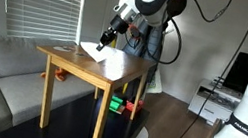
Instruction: Use the white napkin to wipe the table.
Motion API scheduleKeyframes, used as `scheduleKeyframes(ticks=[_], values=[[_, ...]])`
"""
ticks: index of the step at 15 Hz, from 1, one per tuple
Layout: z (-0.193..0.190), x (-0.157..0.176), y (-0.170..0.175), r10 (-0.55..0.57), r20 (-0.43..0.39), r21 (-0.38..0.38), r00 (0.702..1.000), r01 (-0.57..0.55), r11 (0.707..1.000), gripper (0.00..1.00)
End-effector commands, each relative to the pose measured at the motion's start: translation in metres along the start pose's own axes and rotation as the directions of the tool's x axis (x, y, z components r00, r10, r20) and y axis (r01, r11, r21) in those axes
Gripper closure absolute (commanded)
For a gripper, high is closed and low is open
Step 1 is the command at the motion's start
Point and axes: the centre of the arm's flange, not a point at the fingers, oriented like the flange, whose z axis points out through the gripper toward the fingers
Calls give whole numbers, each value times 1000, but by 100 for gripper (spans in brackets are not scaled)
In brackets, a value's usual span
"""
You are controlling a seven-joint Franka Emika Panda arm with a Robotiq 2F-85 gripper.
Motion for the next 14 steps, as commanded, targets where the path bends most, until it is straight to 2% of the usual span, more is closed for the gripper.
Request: scheduleKeyframes(ticks=[1,4,8,11,14], values=[[-50,7,-14,8,-57,-67,998,-12,998,100],[-63,7,-12,7,-62,-156,998,-17,988,100],[-47,-2,5,14,-51,-193,999,-23,981,100],[-40,-9,30,74,-70,-247,995,-90,965,100],[-38,-16,70,125,-130,-337,984,-163,927,100]])
